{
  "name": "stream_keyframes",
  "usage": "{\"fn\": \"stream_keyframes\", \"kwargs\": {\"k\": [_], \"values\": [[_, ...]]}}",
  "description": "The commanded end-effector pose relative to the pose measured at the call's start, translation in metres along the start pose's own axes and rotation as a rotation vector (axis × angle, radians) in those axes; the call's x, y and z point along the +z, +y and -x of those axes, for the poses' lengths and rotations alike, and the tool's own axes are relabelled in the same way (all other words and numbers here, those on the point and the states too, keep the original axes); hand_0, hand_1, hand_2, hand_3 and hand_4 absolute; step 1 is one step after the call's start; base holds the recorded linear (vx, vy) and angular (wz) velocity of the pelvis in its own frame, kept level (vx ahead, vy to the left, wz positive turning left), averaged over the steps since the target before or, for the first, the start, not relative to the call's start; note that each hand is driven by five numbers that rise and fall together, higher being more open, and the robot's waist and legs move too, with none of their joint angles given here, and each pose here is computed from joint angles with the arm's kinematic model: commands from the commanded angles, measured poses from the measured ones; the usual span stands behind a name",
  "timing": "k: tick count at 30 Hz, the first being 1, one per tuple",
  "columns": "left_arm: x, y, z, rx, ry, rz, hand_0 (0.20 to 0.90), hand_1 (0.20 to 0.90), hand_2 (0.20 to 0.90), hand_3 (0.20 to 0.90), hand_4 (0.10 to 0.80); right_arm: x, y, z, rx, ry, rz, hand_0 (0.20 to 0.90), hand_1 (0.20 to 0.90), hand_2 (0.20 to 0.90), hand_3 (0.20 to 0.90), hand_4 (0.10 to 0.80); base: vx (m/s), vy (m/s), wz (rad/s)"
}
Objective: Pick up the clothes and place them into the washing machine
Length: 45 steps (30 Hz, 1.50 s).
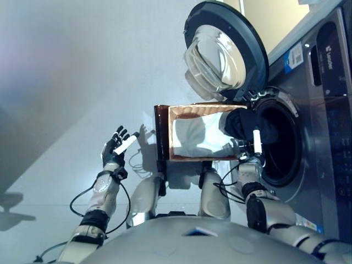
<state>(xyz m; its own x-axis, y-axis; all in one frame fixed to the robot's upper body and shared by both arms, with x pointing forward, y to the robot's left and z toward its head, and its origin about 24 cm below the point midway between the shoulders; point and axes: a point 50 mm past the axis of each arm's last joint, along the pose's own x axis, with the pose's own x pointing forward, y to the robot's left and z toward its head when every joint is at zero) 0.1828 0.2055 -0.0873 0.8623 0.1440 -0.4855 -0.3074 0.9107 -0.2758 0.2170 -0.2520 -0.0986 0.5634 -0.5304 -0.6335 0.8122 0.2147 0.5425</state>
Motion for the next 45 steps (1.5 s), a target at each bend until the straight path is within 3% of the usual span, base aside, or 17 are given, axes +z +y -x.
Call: {"fn": "stream_keyframes", "kwargs": {"k": [1,11,19,35,45], "values": [[0.018,-0.001,0.003,-0.026,-0.128,0.022,0.9,0.9,0.9,0.9,0.8,0.044,0.021,-0.009,0.051,-0.193,-0.077,0.2,0.2,0.2,0.2,0.3,0.005,-0.01,-0.05],[0.013,-0.006,0.008,-0.063,-0.105,0.019,0.9,0.9,0.9,0.9,0.8,0.1,0.039,-0.016,-0.061,-0.375,-0.389,0.2,0.2,0.2,0.2,0.3,0.0,-0.001,-0.01],[0.024,-0.014,0.004,-0.098,-0.141,0.004,0.9,0.9,0.9,0.9,0.8,0.138,0.06,-0.014,-0.049,-0.477,-0.461,0.2,0.2,0.2,0.2,0.3,-0.053,-0.024,0.04],[0.04,-0.003,0.009,-0.079,-0.199,0.006,0.9,0.9,0.9,0.9,0.8,0.132,0.072,-0.013,-0.042,-0.456,-0.483,0.2,0.2,0.2,0.2,0.3,-0.029,-0.008,-0.01],[0.058,-0.003,0.016,-0.123,-0.265,-0.005,0.9,0.9,0.9,0.9,0.8,0.21,0.084,-0.004,-0.063,-0.611,-0.592,0.2,0.2,0.2,0.2,0.3,-0.031,0.005,0.08]]}}
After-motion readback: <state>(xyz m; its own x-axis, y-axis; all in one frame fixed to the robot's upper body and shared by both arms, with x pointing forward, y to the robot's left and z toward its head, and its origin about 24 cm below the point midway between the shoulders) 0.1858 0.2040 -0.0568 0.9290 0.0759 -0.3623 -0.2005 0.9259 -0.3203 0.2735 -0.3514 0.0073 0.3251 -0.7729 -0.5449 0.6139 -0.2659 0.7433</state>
